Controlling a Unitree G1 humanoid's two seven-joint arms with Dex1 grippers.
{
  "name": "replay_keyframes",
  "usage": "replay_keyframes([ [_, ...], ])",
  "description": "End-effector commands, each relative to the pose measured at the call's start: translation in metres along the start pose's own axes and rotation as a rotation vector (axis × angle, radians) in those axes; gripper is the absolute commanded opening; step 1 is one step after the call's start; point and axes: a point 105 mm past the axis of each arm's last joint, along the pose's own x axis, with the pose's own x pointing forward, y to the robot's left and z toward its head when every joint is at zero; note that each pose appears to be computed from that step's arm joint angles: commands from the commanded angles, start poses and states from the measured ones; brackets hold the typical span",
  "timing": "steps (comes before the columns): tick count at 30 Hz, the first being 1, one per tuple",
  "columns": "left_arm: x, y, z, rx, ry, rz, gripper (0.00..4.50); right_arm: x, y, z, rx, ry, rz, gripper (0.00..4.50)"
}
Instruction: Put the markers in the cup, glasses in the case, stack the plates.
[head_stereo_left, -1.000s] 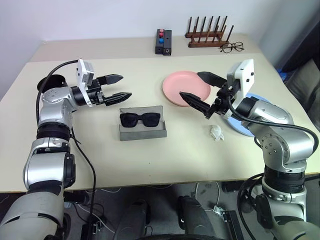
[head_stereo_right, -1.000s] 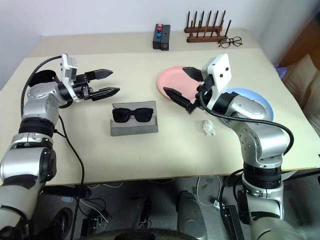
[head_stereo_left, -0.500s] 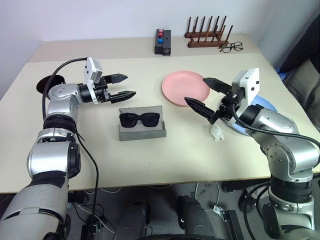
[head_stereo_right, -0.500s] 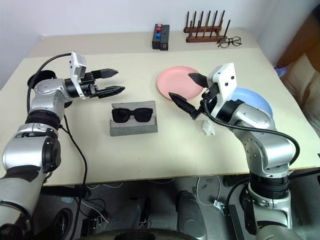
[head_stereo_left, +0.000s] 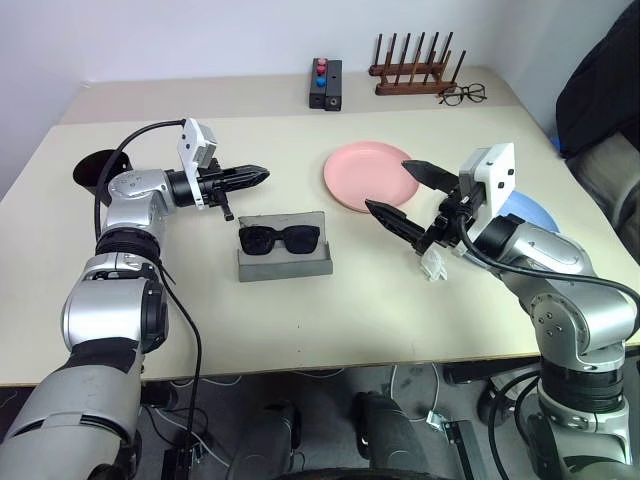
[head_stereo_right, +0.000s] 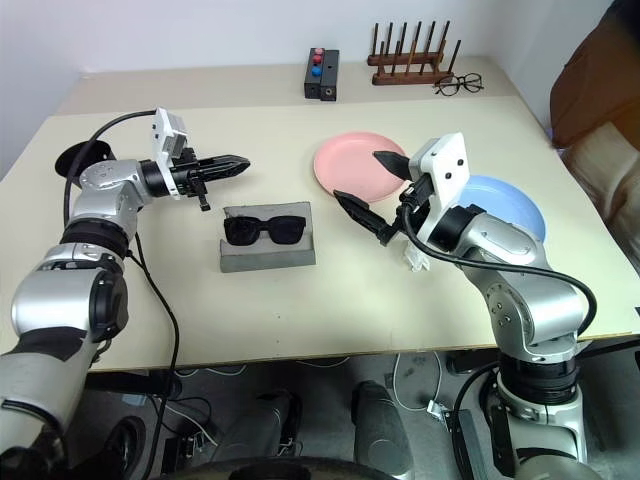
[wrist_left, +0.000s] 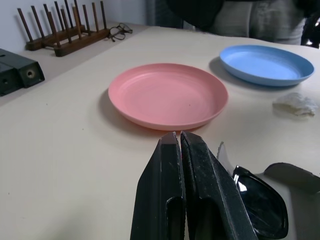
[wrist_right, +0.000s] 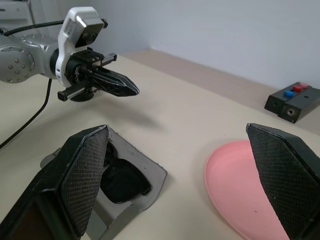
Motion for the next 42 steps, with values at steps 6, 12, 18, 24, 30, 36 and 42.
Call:
replay_keyframes([
  [6,0.003,0.006,0.015,0.054,-0.012,0.023,0.09,-0.002,0.008,0.016,-0.059,-0.053,0.031,4.5],
  [12,0.005,0.007,0.012,0.057,0.0,0.036,0.09,-0.007,0.01,0.015,-0.072,-0.053,0.049,4.5],
  [18,0.007,0.005,0.008,0.058,0.029,0.03,0.09,-0.013,0.008,0.017,-0.094,-0.066,0.057,4.5],
  [24,0.015,0.003,0.002,0.051,0.068,0.019,0.09,-0.012,0.011,0.011,-0.095,-0.057,0.07,4.5],
  [30,0.023,0.006,0.002,0.032,0.079,0.066,0.09,-0.01,0.014,0.009,-0.105,-0.056,0.076,4.5],
  [36,0.022,-0.003,-0.03,-0.095,0.224,0.022,0.09,-0.009,0.015,0.009,-0.116,-0.056,0.074,4.5],
  [42,0.025,-0.012,-0.041,-0.106,0.284,-0.026,0.09,-0.007,0.015,0.01,-0.126,-0.06,0.071,4.5],
])
